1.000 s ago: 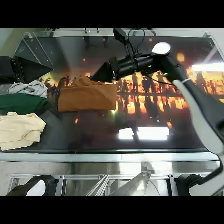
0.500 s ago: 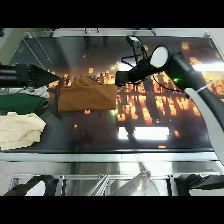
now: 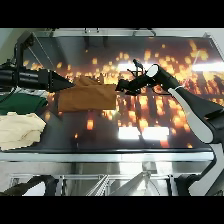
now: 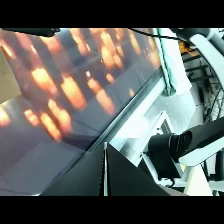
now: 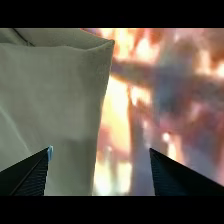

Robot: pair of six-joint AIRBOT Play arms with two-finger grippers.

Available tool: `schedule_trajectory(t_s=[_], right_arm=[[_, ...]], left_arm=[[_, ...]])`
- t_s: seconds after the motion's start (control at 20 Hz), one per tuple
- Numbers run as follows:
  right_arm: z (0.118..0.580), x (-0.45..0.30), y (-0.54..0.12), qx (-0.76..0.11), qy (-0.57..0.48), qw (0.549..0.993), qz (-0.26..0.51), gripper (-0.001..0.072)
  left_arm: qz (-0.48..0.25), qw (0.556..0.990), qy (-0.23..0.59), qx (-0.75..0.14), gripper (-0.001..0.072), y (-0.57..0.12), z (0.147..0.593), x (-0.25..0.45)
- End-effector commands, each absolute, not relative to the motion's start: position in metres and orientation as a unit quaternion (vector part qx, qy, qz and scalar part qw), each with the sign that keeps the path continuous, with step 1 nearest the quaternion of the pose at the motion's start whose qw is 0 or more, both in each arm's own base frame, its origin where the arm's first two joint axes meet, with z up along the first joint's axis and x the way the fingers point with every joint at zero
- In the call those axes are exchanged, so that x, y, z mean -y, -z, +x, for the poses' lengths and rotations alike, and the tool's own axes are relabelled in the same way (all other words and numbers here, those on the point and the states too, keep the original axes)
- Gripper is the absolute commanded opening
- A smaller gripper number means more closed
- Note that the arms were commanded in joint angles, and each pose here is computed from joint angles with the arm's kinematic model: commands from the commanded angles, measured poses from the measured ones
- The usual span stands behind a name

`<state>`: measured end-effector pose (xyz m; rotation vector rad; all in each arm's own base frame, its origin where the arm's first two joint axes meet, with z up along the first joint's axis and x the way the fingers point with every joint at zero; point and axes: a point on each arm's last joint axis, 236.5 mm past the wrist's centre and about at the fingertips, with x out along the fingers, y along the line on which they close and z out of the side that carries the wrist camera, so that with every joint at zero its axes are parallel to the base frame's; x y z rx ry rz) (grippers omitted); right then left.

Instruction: Fold the shirts.

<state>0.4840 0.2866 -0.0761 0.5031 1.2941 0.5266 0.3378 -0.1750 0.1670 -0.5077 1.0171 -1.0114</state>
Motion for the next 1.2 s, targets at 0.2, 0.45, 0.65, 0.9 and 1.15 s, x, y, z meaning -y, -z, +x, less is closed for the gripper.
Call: schedule_trajectory(t_s=[0.2,0.45,0.65,0.9,1.15], right_arm=[[0.474,-0.339,0.107,-0.604,-0.282,0.684,0.295,0.0559],[0.481,-0.371,0.084,-0.576,-0.333,0.685,0.297,0.0135],[0.480,-0.371,0.009,-0.549,-0.401,0.679,0.277,0.0015],[0.522,-0.229,-0.125,-0.478,-0.271,0.781,0.298,0.0014],[0.500,0.030,-0.222,-0.371,0.015,0.867,0.331,0.0015]], left_arm=[[-0.227,0.726,0.458,-0.459,0.0019,-0.163,0.342,0.175],[-0.223,0.727,0.461,-0.457,0.0019,-0.163,0.341,0.175],[-0.217,0.721,0.470,-0.461,0.0019,-0.163,0.336,0.176],[-0.214,0.717,0.476,-0.462,0.0020,-0.163,0.333,0.176],[-0.213,0.717,0.477,-0.462,0.0020,-0.163,0.332,0.177]])
